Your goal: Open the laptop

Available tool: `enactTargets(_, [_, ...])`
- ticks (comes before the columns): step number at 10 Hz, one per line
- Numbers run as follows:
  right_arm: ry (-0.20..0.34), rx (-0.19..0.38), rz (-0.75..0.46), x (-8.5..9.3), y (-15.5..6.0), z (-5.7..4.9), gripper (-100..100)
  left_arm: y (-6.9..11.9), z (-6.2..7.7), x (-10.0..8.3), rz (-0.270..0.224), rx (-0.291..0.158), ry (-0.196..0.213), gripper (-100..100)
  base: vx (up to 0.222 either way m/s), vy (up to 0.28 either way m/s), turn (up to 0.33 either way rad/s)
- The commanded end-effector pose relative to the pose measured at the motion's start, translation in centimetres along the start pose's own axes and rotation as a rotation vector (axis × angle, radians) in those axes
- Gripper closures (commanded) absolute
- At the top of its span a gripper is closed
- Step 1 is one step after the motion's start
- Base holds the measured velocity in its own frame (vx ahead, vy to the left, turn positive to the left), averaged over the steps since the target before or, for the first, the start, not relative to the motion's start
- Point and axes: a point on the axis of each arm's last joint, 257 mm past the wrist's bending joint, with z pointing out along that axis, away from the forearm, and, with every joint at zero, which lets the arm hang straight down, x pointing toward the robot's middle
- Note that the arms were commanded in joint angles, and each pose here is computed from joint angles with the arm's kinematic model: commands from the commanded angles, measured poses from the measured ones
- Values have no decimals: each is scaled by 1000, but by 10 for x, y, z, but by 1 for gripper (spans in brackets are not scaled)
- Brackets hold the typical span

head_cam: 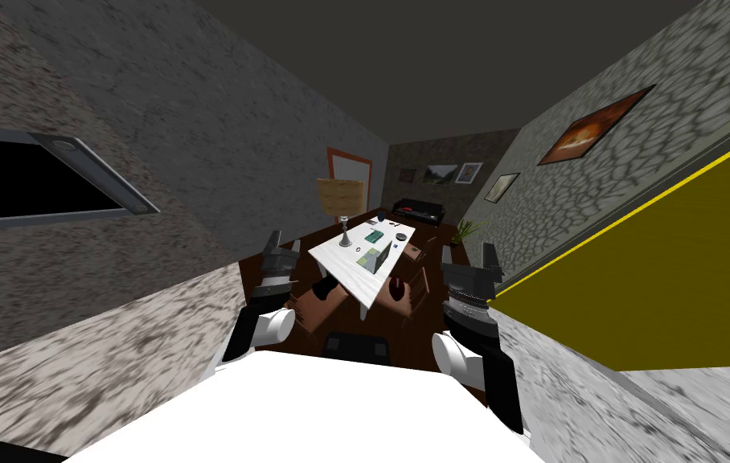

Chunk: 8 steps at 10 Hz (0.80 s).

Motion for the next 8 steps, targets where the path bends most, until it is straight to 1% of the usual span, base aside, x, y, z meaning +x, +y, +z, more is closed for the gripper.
enactTargets(1, [0, 0, 0, 0, 0, 0, 0, 0, 0, 0, 0, 0, 0, 0, 0, 0, 0])
enactTargets(8, [0, 0, 0, 0, 0, 0, 0, 0, 0, 0, 0, 0, 0, 0, 0, 0, 0])
